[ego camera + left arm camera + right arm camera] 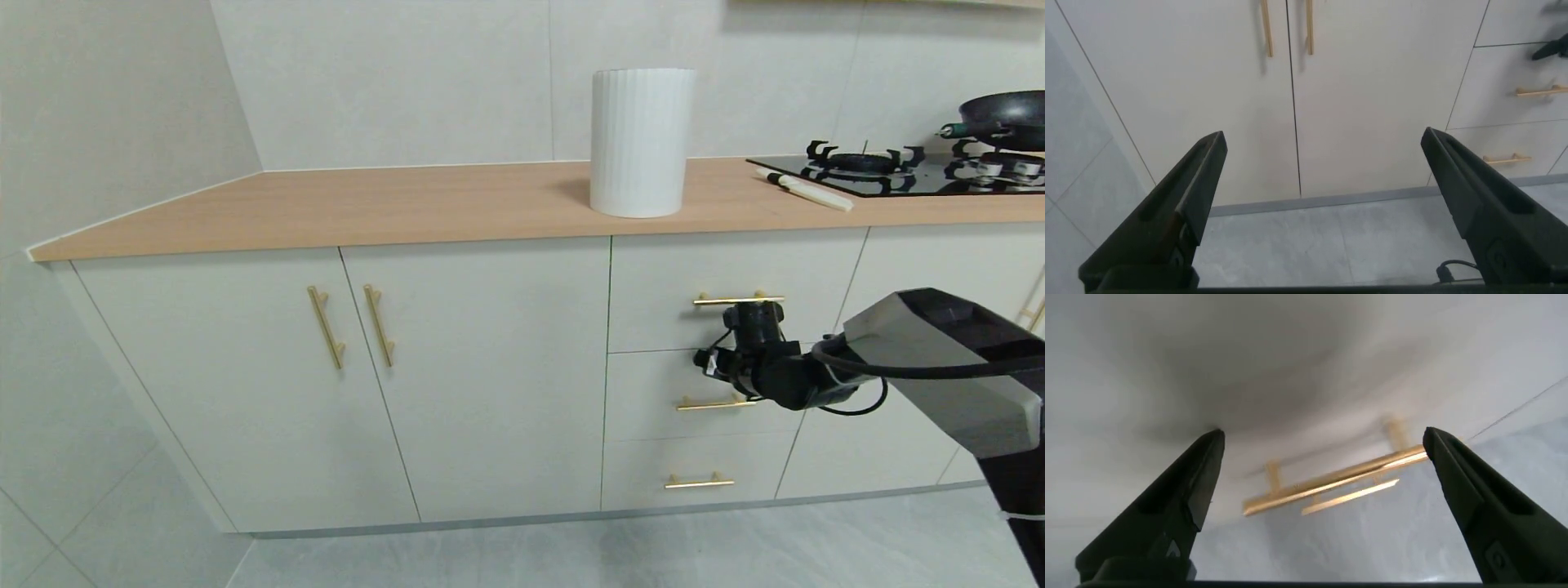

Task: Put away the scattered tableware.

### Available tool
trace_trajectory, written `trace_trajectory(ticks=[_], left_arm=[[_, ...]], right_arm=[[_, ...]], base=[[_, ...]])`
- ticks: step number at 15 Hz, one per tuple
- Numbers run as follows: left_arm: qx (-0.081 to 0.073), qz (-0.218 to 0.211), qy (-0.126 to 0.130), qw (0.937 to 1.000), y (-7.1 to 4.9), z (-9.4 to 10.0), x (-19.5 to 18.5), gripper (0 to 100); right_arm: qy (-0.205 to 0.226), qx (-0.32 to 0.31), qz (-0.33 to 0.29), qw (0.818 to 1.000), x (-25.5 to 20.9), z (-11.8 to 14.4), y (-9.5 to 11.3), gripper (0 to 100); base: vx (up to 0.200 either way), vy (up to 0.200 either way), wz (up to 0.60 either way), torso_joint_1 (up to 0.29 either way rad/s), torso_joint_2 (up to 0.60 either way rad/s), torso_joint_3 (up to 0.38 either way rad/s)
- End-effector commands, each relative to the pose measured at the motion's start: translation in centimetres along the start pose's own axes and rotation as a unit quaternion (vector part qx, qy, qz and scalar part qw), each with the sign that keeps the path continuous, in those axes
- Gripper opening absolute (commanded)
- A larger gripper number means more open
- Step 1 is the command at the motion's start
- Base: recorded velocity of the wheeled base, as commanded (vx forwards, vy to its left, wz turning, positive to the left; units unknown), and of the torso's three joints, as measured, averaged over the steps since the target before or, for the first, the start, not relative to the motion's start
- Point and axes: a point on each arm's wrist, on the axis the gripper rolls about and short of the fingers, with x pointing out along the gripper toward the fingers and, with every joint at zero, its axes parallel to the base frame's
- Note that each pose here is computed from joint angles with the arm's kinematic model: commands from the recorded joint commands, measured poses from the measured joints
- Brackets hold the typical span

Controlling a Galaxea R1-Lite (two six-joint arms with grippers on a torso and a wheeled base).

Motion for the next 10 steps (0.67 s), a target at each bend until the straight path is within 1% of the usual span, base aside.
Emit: trace_trajectory(ticks=[1, 2, 3, 4, 6, 7, 8, 9, 10], left_arm=[[0.000, 0.000, 0.000, 1.0000, 0.0, 0.0, 0.0, 100], [0.000, 0.000, 0.000, 1.0000, 0.0, 0.0, 0.0, 100], [0.000, -0.001, 0.000, 1.0000, 0.0, 0.0, 0.0, 100], [0.000, 0.000, 0.000, 1.0000, 0.0, 0.0, 0.0, 100], [0.000, 0.000, 0.000, 1.0000, 0.0, 0.0, 0.0, 100], [0.000, 0.000, 0.000, 1.0000, 0.0, 0.0, 0.0, 100], [0.000, -0.001, 0.000, 1.0000, 0.0, 0.0, 0.0, 100], [0.000, 0.000, 0.000, 1.0000, 0.0, 0.0, 0.0, 100], [0.000, 0.000, 0.000, 1.0000, 0.0, 0.0, 0.0, 100]], right_arm=[[-0.016, 0.000, 0.017, 1.000, -7.6, 4.0, -0.5, 100], [-0.022, 0.001, 0.022, 0.999, -10.1, 4.9, -0.8, 100], [-0.039, -0.007, 0.033, 0.999, -14.8, 6.1, -1.5, 100], [-0.049, -0.027, 0.045, 0.997, -19.1, 6.2, -2.2, 100], [-0.083, -0.036, 0.058, 0.994, -25.8, 6.0, -4.1, 100], [-0.118, -0.042, 0.063, 0.990, -29.9, 5.9, -5.8, 100], [-0.135, -0.048, 0.066, 0.988, -31.8, 5.7, -6.6, 100], [-0.199, -0.056, 0.067, 0.976, -37.2, 5.1, -9.1, 100], [-0.230, -0.059, 0.068, 0.969, -39.4, 4.7, -10.2, 100]], base=[[0.000, 0.000, 0.00, 0.000, 0.00, 0.000], [0.000, 0.000, 0.00, 0.000, 0.00, 0.000], [0.000, 0.000, 0.00, 0.000, 0.00, 0.000], [0.000, 0.000, 0.00, 0.000, 0.00, 0.000], [0.000, 0.000, 0.00, 0.000, 0.00, 0.000], [0.000, 0.000, 0.00, 0.000, 0.00, 0.000], [0.000, 0.000, 0.00, 0.000, 0.00, 0.000], [0.000, 0.000, 0.00, 0.000, 0.00, 0.000], [0.000, 0.000, 0.00, 0.000, 0.00, 0.000]])
